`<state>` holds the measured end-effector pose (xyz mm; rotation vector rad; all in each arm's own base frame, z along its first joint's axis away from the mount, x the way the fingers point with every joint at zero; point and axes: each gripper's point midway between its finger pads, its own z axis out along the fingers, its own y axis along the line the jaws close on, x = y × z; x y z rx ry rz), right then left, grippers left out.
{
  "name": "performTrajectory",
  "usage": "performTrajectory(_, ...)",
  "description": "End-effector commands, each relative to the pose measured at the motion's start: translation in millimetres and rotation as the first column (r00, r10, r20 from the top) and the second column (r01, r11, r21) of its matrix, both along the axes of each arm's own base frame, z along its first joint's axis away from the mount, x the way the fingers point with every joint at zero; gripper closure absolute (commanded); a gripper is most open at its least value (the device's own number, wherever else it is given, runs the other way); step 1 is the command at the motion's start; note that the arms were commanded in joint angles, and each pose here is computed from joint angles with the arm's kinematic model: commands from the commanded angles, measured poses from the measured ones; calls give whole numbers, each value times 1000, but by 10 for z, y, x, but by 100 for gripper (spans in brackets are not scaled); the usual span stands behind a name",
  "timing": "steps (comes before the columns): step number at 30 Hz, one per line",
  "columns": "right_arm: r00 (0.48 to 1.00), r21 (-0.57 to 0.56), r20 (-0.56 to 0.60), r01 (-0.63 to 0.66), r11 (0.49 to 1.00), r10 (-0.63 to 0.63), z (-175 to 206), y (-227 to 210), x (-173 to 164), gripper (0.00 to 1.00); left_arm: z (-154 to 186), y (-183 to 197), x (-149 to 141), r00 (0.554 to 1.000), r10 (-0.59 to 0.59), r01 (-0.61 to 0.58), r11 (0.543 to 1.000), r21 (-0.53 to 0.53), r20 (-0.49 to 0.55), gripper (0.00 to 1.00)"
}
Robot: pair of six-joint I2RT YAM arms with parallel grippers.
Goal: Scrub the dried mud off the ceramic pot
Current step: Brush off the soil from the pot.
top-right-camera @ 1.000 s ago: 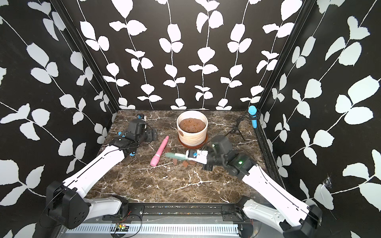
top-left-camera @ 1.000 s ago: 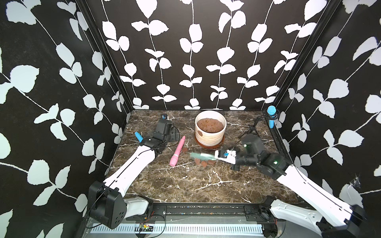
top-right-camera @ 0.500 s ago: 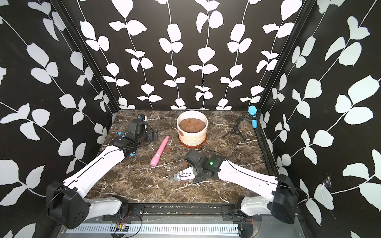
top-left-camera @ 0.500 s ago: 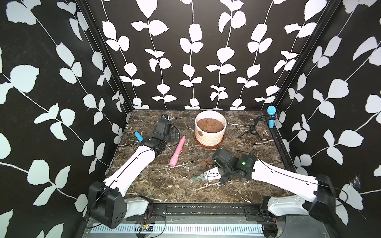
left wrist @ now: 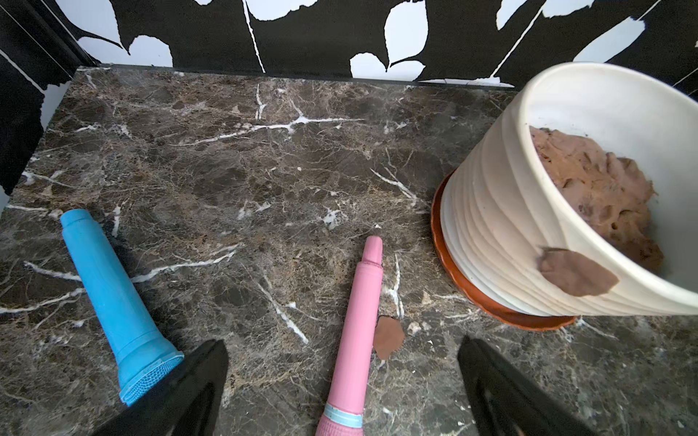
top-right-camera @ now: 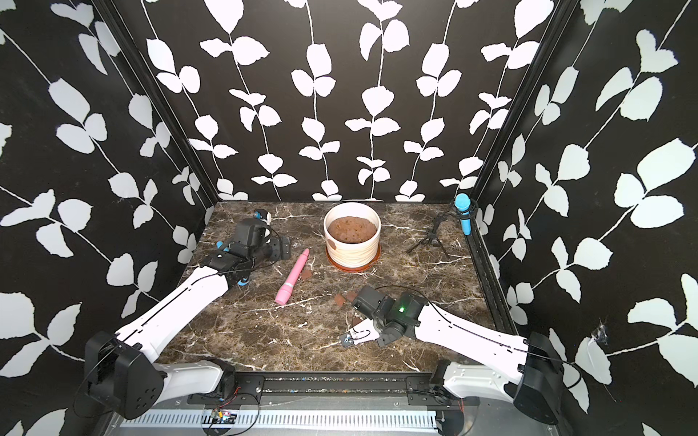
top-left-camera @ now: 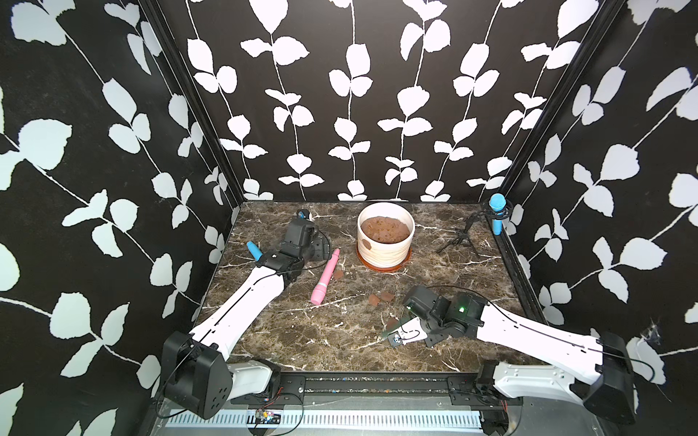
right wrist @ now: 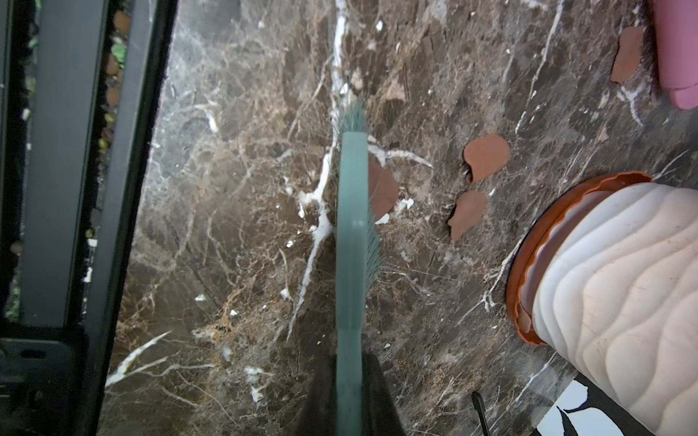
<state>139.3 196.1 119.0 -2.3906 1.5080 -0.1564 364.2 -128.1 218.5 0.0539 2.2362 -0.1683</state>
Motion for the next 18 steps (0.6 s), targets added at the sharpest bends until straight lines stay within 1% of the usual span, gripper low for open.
performTrajectory(1,997,85,-72,20,996,-14,311,46,-168,100,15,-4,-5,1000,-11,11,1000,-6,5,2)
performTrajectory(2,995,168,-99,20,986,-3,467,172,-214,100,16,-12,-2,1000,-14,14,1000,-8,6,2)
performTrajectory(4,988,336,-151,22,942,30,768,450,-301,100,26,-44,-2,1000,-28,28,999,-19,4,2)
performTrajectory(6,977,485,-204,43,873,65,1019,747,-353,100,47,-76,-8,999,-44,44,999,-28,7,2)
performTrajectory(8,957,578,-252,32,815,141,1158,972,-440,100,56,-72,-17,999,-46,46,999,-28,13,2)
performTrajectory(9,960,598,-240,29,801,144,1172,1051,-396,100,55,-72,-20,999,-47,48,998,-28,16,2)
performTrajectory(10,967,601,-226,42,798,119,1155,1103,-316,100,63,-76,-21,999,-50,50,998,-32,19,2)
performTrajectory(12,981,561,-186,55,826,61,1070,1103,-169,100,83,-103,-23,998,-63,64,997,-39,24,2)
performTrajectory(14,991,519,-123,111,848,-54,1039,1030,55,100,85,-116,-34,997,-78,79,996,-36,24,2)
performTrajectory(15,989,513,-83,150,845,-125,1062,978,186,100,91,-130,-42,995,-93,94,995,-34,28,2)
performTrajectory(16,980,522,-52,192,831,-193,1113,916,315,100,90,-152,-54,993,-110,111,993,-36,32,2)
performTrajectory(17,966,543,-40,235,806,-255,1196,863,421,100,106,-174,-54,992,-120,122,992,-45,41,2)
performTrajectory(18,945,577,-45,289,764,-324,1305,809,528,100,116,-196,-56,991,-127,129,990,-55,46,2)
